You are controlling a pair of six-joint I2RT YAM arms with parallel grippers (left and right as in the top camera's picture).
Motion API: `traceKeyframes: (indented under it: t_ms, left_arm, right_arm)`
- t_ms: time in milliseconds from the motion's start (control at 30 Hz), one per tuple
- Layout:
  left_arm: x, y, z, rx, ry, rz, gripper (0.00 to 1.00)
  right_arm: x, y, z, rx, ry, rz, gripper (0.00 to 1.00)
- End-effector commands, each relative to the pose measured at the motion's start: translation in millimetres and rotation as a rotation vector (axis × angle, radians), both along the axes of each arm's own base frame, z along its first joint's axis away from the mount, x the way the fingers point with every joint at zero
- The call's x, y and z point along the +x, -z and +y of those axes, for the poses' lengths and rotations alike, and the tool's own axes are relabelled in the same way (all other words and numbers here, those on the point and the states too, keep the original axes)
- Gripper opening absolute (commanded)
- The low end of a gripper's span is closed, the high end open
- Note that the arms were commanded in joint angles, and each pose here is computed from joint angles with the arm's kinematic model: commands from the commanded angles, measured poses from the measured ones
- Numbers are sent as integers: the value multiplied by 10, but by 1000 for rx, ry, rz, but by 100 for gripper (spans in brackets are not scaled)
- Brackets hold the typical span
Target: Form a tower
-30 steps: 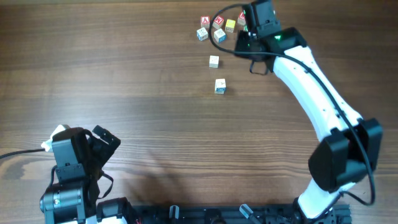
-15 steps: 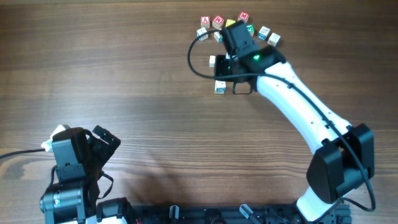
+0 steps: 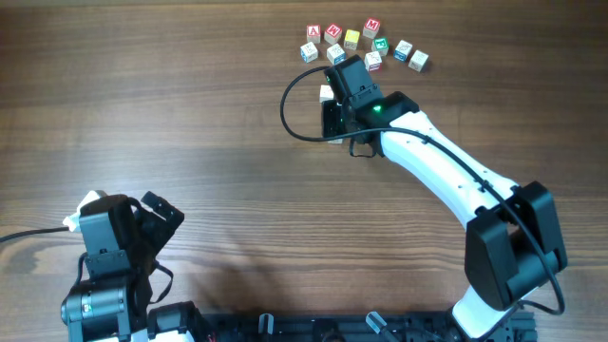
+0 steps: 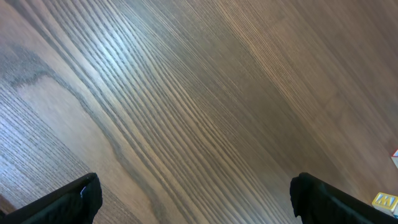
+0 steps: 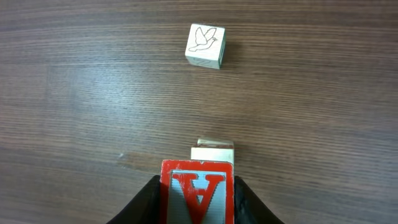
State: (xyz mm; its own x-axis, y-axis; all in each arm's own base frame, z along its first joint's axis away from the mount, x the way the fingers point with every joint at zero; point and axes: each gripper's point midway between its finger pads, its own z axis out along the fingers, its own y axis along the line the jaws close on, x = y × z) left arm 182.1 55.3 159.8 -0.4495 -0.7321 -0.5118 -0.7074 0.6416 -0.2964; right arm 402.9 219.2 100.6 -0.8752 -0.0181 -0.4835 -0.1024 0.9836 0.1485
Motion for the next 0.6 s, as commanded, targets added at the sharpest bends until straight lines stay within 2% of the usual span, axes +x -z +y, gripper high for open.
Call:
traceKeyframes:
  t_ms: [0, 367, 400, 567]
  left_arm:
    - [-8, 12, -2, -2, 4, 1, 100]
    - [-8, 12, -2, -2, 4, 1, 100]
    - [-9, 12, -2, -2, 4, 1, 100]
    - [-8, 12, -2, -2, 4, 1, 100]
  right_arm:
    - [4, 203, -56, -64, -3, 18, 25]
    - [12, 351, -49, -75, -3, 40, 25]
    - [12, 351, -49, -75, -3, 40, 30]
    - [12, 351, -50, -75, -3, 40, 38]
